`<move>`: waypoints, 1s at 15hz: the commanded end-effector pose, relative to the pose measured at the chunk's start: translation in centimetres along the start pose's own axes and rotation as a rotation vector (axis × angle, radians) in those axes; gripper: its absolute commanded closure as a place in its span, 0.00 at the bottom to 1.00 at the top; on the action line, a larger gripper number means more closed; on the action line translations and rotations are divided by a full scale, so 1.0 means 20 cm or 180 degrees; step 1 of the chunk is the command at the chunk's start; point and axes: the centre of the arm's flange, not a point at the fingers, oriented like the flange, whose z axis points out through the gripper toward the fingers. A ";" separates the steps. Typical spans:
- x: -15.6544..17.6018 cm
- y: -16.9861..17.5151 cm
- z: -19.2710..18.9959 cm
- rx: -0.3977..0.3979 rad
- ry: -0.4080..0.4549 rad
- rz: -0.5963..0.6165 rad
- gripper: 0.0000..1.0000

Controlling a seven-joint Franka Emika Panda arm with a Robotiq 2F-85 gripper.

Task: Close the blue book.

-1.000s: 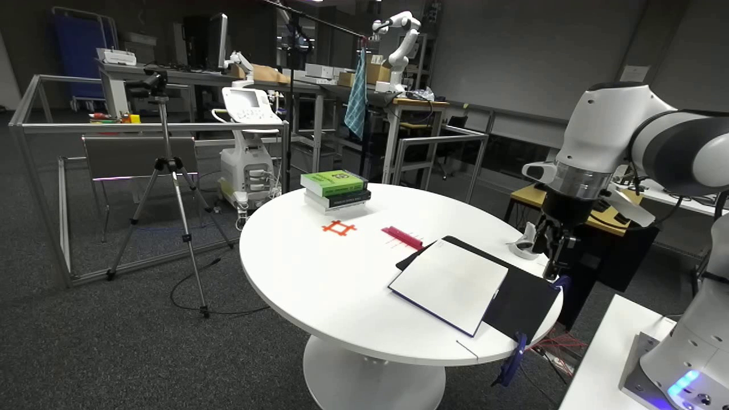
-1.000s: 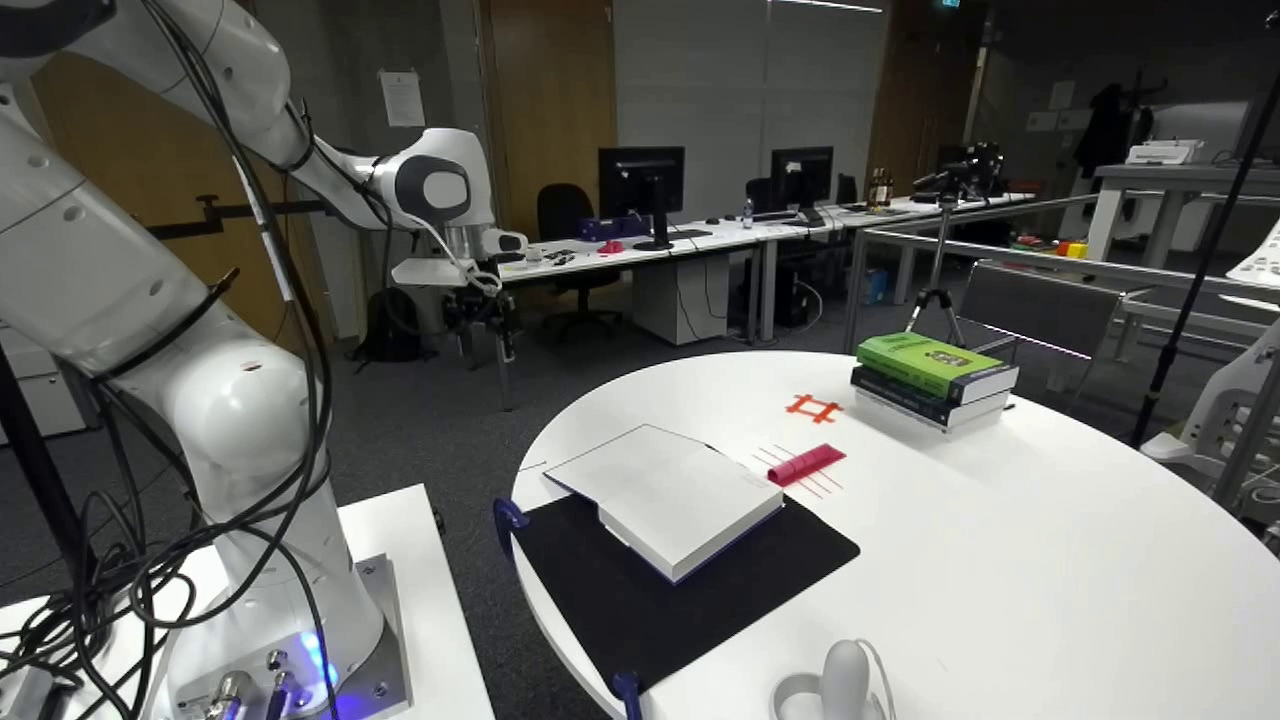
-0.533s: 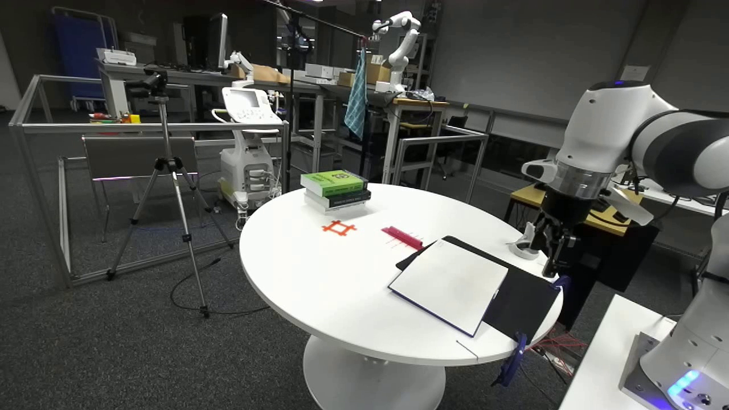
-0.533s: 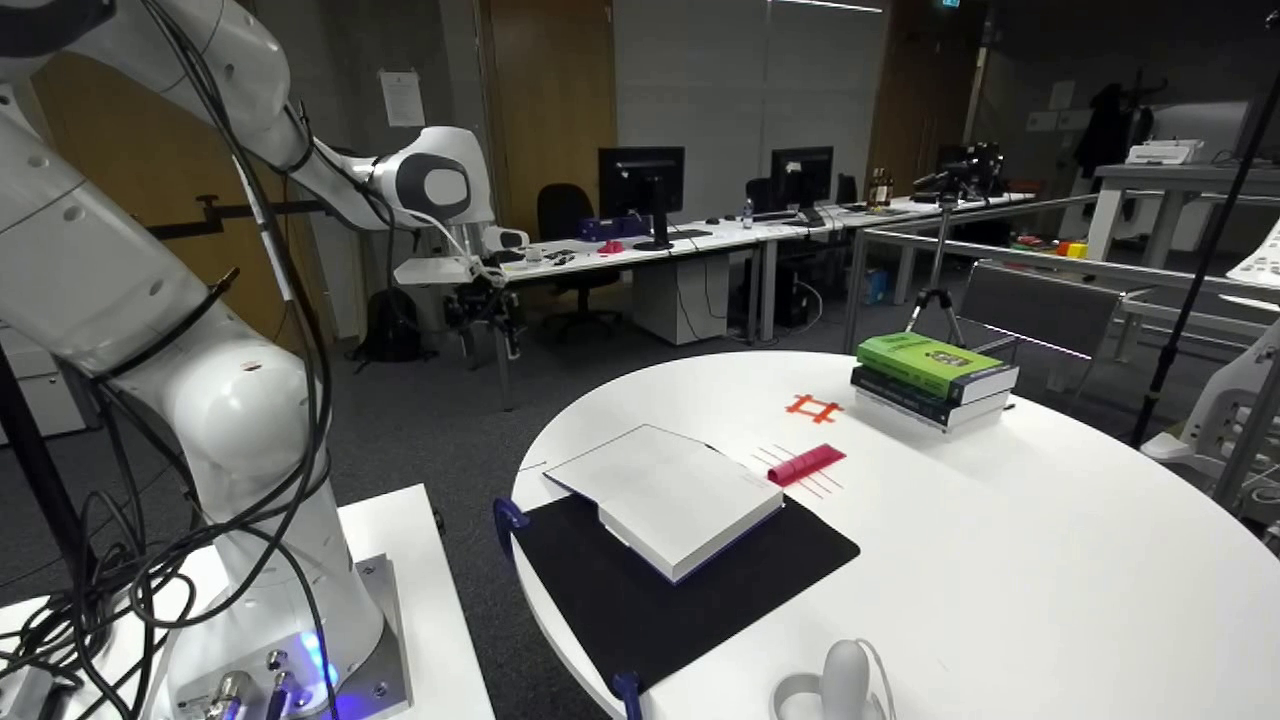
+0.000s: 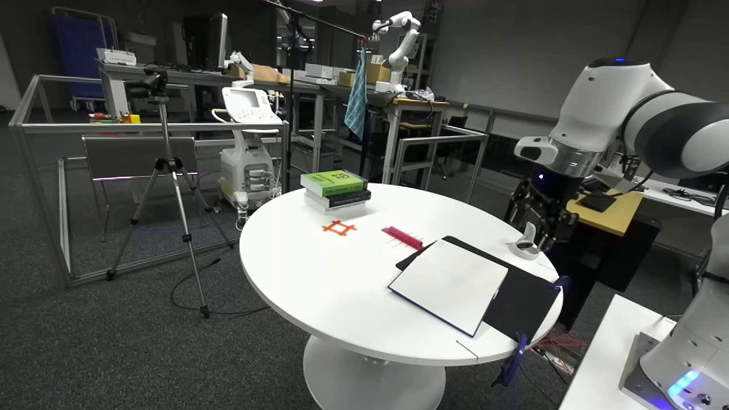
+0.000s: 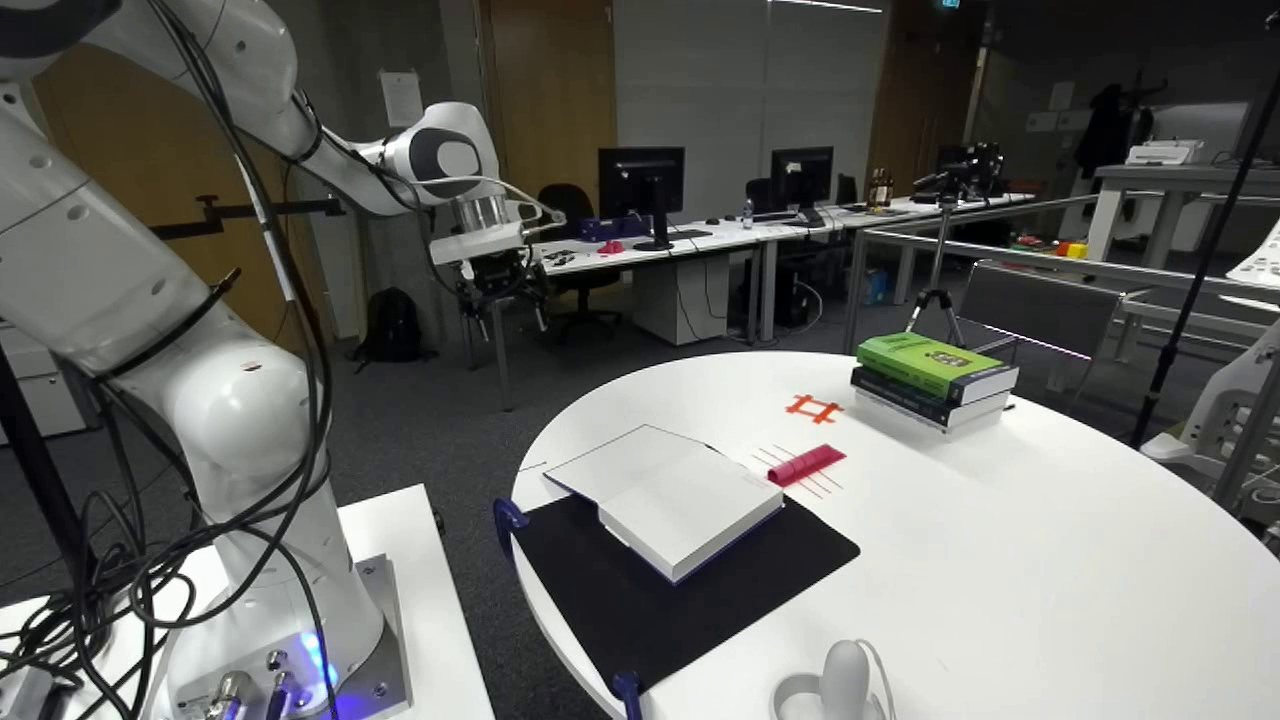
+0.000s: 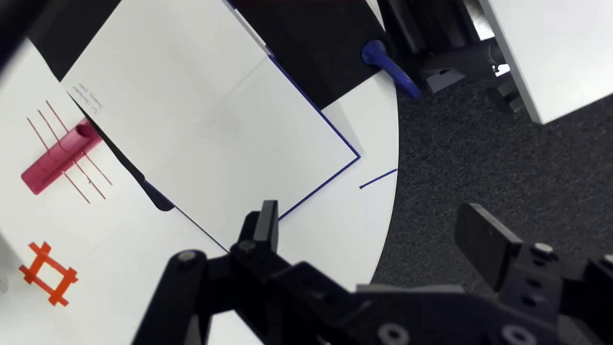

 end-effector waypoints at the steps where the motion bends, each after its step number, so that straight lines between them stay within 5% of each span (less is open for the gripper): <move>1: 0.01 0.14 0.01 -0.0061 -0.0137 -0.0533 0.00; 9: -0.12 0.28 0.24 -0.0141 -0.0548 -0.0790 0.00; 15: -0.11 0.25 0.25 -0.0094 -0.0508 -0.0749 0.00</move>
